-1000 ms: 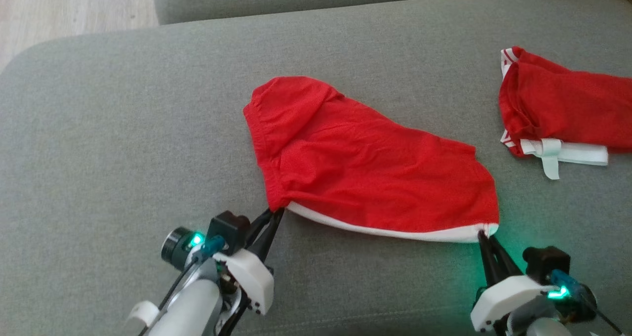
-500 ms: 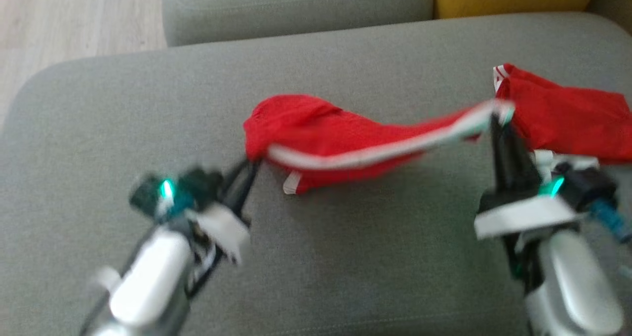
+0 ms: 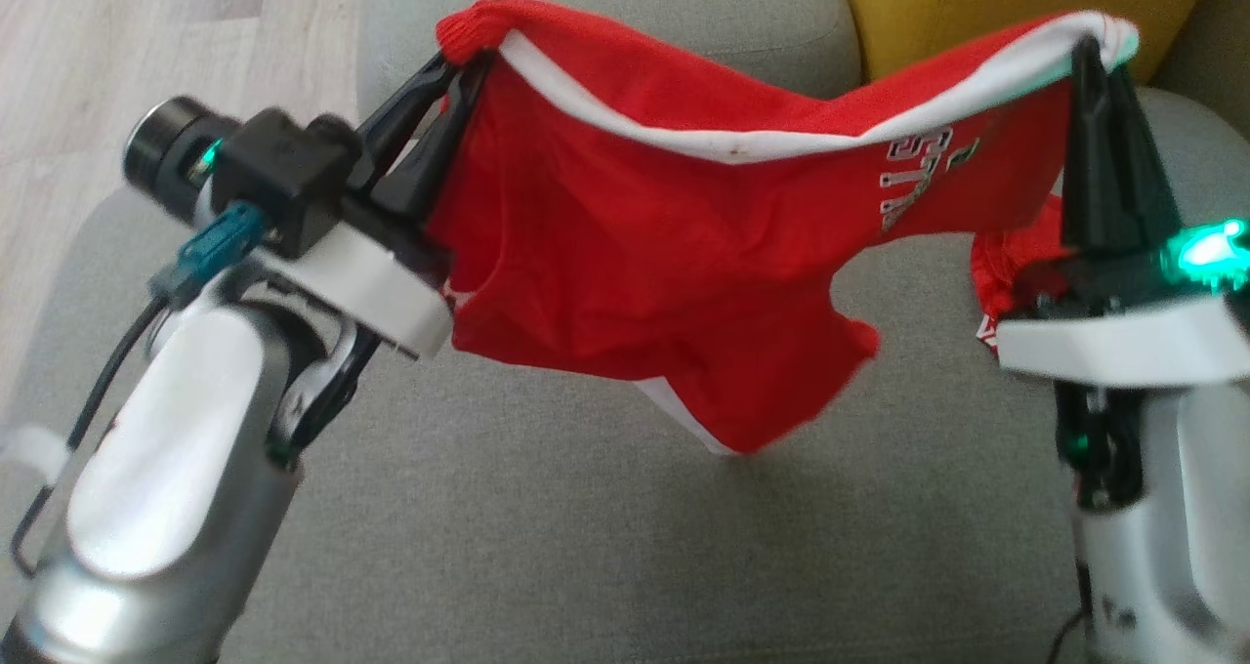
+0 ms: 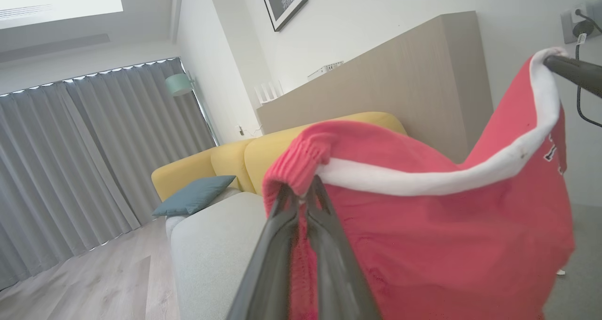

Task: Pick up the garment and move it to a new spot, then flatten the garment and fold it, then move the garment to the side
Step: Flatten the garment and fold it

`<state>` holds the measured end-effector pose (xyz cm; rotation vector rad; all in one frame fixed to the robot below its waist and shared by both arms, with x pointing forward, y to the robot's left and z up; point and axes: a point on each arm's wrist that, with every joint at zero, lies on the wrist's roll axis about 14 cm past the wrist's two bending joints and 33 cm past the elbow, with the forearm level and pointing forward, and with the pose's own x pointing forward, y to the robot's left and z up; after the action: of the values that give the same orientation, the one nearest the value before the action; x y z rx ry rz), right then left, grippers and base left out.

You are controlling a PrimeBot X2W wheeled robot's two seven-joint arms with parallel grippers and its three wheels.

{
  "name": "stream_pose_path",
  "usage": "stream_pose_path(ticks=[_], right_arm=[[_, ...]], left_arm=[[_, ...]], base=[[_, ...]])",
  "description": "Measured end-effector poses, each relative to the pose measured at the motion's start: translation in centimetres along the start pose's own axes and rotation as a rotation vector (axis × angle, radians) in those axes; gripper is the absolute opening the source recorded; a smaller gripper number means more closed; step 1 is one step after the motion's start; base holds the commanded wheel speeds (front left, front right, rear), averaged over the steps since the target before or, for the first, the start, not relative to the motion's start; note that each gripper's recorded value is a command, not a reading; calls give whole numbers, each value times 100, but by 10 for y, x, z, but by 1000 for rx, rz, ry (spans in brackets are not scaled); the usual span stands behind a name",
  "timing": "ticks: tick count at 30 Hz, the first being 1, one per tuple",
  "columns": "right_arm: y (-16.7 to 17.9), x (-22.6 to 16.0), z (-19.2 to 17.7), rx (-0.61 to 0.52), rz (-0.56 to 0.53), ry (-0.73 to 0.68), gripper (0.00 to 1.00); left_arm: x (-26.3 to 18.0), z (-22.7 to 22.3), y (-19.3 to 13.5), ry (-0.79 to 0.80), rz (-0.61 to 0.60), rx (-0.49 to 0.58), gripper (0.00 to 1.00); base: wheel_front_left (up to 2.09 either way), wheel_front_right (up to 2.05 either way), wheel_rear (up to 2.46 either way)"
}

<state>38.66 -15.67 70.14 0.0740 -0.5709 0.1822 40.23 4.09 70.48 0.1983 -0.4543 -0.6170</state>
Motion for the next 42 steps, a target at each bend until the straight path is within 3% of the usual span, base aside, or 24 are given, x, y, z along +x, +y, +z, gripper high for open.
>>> stream_pose_path(ticks=[10, 15, 20, 24, 30, 35, 42], right_arm=[[3, -17, 9, 28, -16, 26, 0], [1, -4, -13, 43, -15, 116, 0], [0, 58, -24, 38, 22, 116, 0], [-11, 127, -32, -49, 53, 86, 0], [-28, 206, -58, -72, 38, 34, 0], [-45, 221, -119, -47, -7, 110, 0], [-45, 152, -250, 99, -90, 434, 0]], left_arm=[[-16, 13, -1, 17, 14, -19, 0], [-4, -10, 7, 99, 2, -69, 0], [36, -32, 44, 141, 22, -73, 0], [81, -51, 91, 143, 75, -42, 0], [136, -69, 150, 43, 168, -16, 0], [155, -110, 150, 5, 183, -58, 0], [108, -223, 101, 271, 127, -96, 0]], base=[[0, 0, 0], [0, 0, 0], [0, 0, 0], [0, 0, 0], [0, 0, 0], [0, 0, 0], [0, 0, 0]])
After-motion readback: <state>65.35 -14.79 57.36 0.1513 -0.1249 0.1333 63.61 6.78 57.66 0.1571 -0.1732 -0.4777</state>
